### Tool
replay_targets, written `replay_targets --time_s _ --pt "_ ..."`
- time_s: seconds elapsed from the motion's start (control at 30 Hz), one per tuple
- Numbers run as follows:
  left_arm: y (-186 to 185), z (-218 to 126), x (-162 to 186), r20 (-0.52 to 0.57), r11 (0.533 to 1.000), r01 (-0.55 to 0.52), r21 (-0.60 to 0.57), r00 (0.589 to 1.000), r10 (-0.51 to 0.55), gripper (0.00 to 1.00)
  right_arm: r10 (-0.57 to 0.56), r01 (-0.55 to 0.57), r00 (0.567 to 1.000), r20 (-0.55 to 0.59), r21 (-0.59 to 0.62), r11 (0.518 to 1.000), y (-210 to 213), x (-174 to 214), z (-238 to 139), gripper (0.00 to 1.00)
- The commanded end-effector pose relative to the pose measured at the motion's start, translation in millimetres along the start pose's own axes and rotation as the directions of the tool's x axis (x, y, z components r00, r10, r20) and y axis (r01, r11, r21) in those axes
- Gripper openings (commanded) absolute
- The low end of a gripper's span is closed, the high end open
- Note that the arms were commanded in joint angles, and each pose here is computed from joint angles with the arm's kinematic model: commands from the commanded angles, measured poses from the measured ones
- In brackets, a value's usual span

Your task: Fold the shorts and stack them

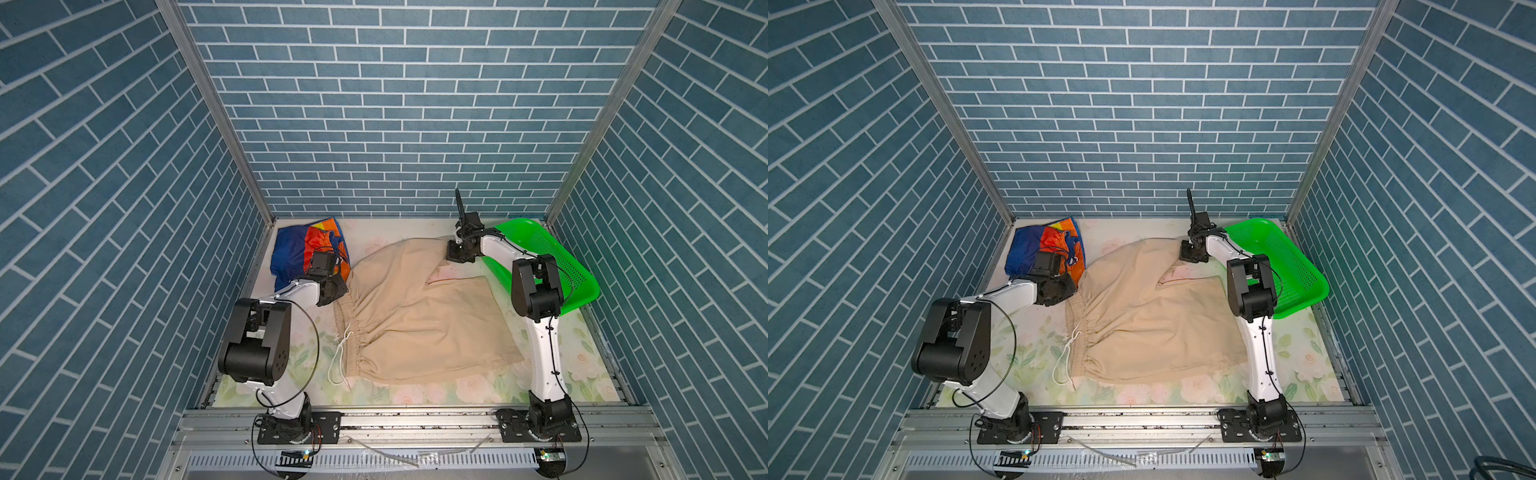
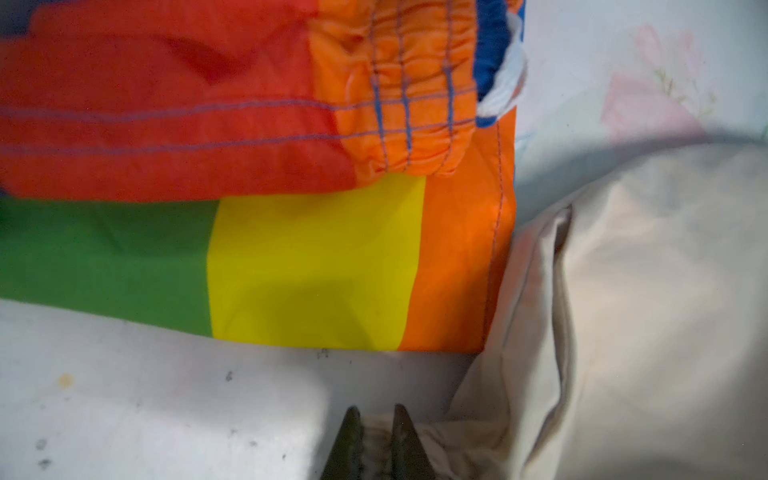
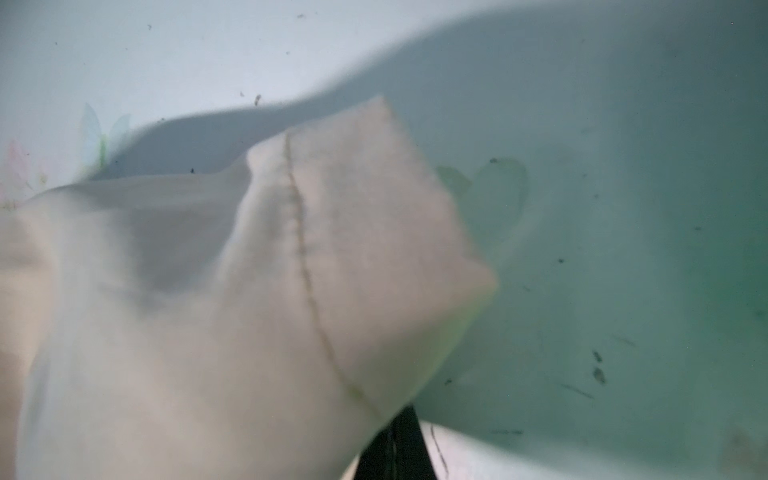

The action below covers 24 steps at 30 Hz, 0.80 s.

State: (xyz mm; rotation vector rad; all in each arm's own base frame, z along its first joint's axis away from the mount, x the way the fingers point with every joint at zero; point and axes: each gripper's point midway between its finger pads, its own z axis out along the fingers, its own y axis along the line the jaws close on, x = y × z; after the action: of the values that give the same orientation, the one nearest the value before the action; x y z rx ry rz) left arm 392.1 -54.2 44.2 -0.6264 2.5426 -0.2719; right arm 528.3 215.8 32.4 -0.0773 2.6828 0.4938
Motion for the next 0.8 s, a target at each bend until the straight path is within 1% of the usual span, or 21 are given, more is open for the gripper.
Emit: replay_targets --time_s 0.0,0.07,0.13,0.27,0.37,0.53,0.63,0.67,0.73,0.77 --pt "-1 -1 -9 0.012 1.000 -0.012 -0.013 1.000 0.012 0.00 -0.034 0.032 0.997 0.072 0.024 0.999 -3 -16 -29 0.00" --pt "2 -2 -10 0.010 1.000 -0.013 -0.022 1.000 0.013 0.00 -0.059 0.051 0.990 0.125 0.067 0.996 -12 -30 -56 0.00" --pt "6 -5 -11 0.011 0.999 -0.009 -0.031 1.000 0.010 0.00 -0.064 0.046 0.983 0.175 0.107 0.993 -22 -41 -87 0.00" --pt "17 -11 -12 0.024 0.999 0.007 -0.047 1.000 -0.006 0.00 -0.071 0.022 0.970 0.234 0.207 0.978 -49 -43 -129 0.00" --pt "25 -14 -14 0.033 0.998 0.020 -0.057 0.999 -0.018 0.00 -0.083 0.023 0.970 0.229 0.254 0.967 -61 -31 -137 0.00" --pt "32 -13 -15 0.034 0.997 0.033 -0.066 0.999 -0.031 0.00 -0.062 0.017 0.986 0.157 0.277 0.961 -75 1 -120 0.00" --pt "32 -11 -15 0.027 0.997 0.042 -0.062 0.999 -0.041 0.00 -0.045 0.013 0.992 0.117 0.261 0.965 -77 20 -111 0.00" --pt "31 -10 -14 0.023 0.997 0.043 -0.060 0.999 -0.041 0.00 -0.040 0.011 0.993 0.107 0.257 0.966 -77 25 -110 0.05" --pt "35 -10 -14 0.021 0.996 0.044 -0.080 0.999 -0.042 0.00 -0.027 0.003 0.995 0.092 0.256 0.967 -79 36 -109 0.25" --pt "37 -11 -13 0.018 0.995 0.043 -0.091 0.999 -0.042 0.00 -0.019 -0.005 0.996 0.092 0.256 0.967 -80 40 -111 0.31"
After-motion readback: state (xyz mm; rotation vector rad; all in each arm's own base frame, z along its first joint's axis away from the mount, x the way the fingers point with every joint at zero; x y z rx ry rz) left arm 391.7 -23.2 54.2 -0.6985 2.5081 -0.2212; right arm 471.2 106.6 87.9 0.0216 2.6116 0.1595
